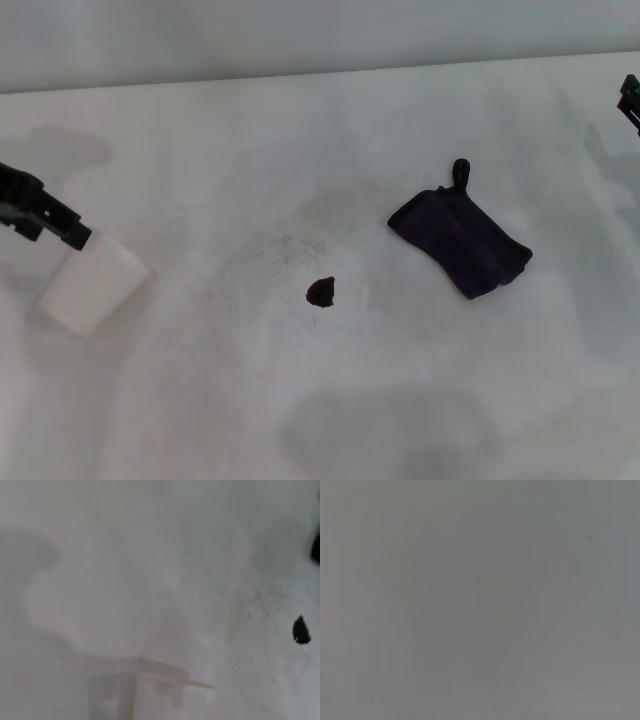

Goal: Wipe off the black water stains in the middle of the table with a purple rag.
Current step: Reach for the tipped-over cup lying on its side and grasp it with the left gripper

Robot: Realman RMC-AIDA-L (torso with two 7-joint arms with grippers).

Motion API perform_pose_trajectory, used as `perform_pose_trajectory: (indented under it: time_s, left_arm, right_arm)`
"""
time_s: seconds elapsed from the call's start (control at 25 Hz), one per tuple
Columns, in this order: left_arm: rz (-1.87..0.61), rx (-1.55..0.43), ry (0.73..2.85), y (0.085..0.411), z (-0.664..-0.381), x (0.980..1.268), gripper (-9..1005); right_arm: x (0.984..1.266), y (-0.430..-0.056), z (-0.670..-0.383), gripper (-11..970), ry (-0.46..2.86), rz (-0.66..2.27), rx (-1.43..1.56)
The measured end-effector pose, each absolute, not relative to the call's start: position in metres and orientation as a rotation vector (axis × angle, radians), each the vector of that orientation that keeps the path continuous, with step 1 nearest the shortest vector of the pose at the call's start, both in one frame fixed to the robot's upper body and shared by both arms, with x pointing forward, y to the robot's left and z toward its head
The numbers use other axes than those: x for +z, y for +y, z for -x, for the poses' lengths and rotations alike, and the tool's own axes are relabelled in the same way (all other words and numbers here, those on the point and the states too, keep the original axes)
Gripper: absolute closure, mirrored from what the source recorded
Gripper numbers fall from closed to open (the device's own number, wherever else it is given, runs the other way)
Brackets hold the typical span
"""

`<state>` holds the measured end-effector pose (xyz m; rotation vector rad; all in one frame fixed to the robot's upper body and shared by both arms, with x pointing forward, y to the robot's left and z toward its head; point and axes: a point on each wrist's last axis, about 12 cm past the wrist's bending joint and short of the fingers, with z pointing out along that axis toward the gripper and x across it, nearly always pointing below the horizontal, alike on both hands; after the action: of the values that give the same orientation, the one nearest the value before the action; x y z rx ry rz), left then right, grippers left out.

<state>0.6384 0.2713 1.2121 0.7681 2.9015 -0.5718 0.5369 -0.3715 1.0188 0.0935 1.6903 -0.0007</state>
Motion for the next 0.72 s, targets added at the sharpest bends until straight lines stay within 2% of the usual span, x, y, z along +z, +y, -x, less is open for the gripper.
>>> perform_pose_trajectory:
  time_s: [0.28, 0.44, 0.72]
  left_arm:
    - [-0.757, -0.54, 2.921, 0.263, -0.636, 1.199, 314]
    - [-0.736, -0.51, 2.93, 0.266, -0.635, 1.193, 404]
    - [-0.716, -0.476, 2.937, 0.274, -0.633, 1.188, 394]
  right_arm:
    - [1.019, -0.368, -0.544, 89, 1.708, -0.094, 0.001]
    - [1.02, -0.368, -0.546, 89, 1.705, -0.096, 0.002]
    - [1.021, -0.366, -0.547, 89, 1.704, -0.104, 0.006]
